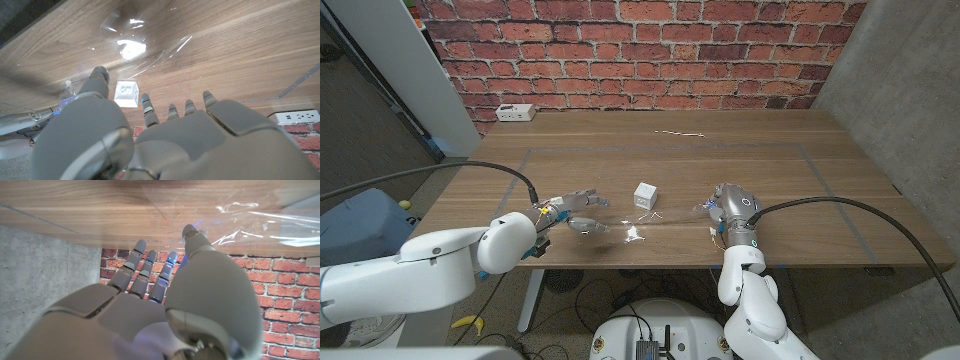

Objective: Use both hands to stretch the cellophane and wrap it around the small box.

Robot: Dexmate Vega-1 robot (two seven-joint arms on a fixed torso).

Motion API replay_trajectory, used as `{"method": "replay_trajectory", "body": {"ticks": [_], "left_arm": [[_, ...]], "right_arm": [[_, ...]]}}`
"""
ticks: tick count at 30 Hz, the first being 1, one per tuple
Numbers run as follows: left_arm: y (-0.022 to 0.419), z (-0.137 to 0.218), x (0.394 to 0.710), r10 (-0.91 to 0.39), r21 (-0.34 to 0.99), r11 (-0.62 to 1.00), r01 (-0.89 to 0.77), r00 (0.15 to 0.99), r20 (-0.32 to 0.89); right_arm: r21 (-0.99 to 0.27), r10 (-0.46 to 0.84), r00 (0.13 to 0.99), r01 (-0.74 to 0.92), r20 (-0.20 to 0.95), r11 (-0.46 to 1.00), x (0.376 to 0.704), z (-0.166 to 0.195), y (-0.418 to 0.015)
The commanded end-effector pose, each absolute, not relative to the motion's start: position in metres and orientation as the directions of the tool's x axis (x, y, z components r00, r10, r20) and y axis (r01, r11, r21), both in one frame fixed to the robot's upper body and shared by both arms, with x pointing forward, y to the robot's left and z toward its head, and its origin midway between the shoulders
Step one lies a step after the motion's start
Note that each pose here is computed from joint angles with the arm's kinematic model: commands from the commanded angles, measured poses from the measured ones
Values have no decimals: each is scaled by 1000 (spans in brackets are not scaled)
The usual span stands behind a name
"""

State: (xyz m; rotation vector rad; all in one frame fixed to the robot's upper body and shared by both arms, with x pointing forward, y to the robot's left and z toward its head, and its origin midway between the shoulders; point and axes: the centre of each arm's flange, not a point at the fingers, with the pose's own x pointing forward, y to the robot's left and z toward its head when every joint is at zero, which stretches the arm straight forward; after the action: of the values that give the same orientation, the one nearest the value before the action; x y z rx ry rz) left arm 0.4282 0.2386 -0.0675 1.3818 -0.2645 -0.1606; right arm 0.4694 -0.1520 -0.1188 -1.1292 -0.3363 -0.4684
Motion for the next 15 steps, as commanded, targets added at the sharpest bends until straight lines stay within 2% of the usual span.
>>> {"method": "replay_trajectory", "body": {"ticks": [1, 11, 15], "left_arm": [[237, -74, 419, -215, 970, 156, -184, 953, 215], [227, -88, 425, -206, 952, 106, -288, 930, 304], [223, -92, 430, -186, 959, 76, -273, 941, 282]], "right_arm": [[-746, -230, 866, 500, 444, 441, 476, -99, -141], [-701, -256, 877, 480, 407, 527, 478, -91, -139], [-663, -273, 882, 470, 385, 583, 479, -87, -138]]}}
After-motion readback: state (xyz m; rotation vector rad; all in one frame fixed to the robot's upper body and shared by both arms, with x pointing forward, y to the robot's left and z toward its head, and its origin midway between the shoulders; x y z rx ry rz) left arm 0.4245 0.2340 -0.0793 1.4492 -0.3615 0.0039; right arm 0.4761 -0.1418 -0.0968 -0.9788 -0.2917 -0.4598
